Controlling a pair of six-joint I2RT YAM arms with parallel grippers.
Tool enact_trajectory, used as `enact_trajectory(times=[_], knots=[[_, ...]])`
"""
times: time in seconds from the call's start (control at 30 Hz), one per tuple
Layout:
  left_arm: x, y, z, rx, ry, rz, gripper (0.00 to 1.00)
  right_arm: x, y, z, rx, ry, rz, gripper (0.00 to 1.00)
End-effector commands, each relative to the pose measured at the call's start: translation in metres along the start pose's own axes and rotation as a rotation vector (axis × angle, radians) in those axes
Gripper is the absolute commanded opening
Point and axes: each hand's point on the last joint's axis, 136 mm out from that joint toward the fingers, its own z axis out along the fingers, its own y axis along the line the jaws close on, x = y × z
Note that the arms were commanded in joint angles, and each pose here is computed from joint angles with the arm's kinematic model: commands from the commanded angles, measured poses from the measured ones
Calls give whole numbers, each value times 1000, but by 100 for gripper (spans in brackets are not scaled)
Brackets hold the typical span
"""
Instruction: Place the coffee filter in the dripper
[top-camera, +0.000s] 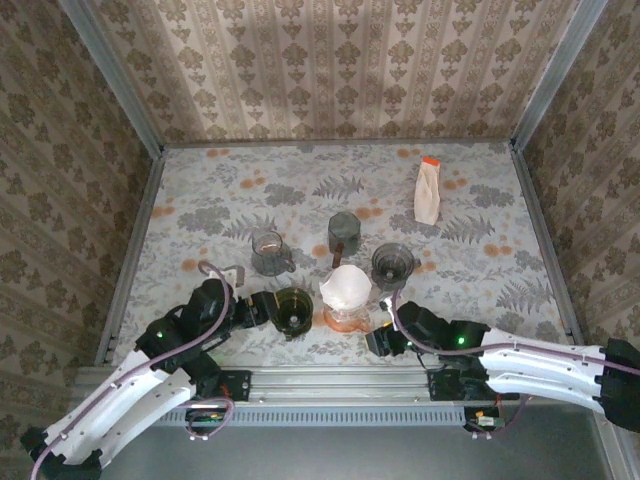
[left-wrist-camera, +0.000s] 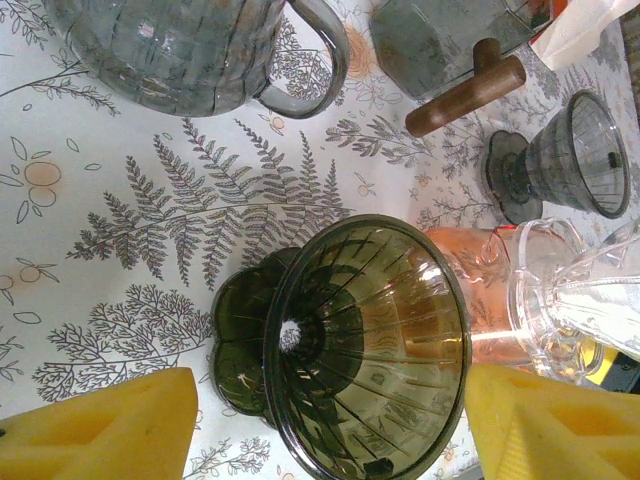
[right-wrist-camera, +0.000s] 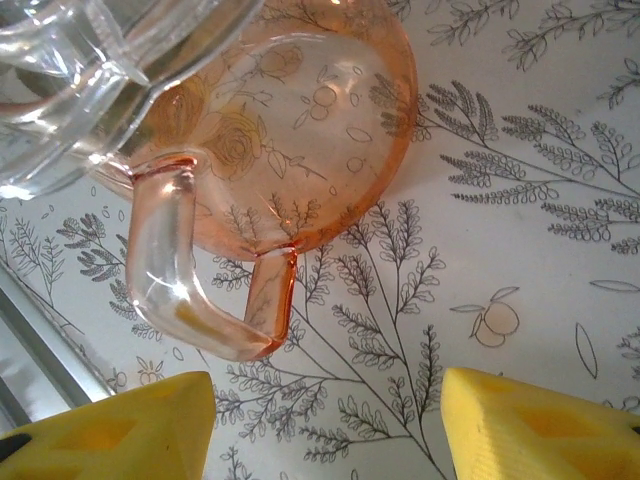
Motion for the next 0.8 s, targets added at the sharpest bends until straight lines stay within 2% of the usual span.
enact_trajectory(times=[0.0, 0.27, 0.53, 0.77], knots=[[-2, -2, 2, 15, -4, -28, 72, -17, 6, -2, -34, -116, -39, 61], [-5, -4, 7, 19, 5, -36, 72, -25, 10, -1, -45, -161, -75, 52], [-5, -3, 8, 18, 8, -39, 72, -26, 14, 4, -44, -158, -104, 49], [-5, -1, 8, 17, 12, -44, 72, -31, 18, 8, -36, -155, -126, 36]])
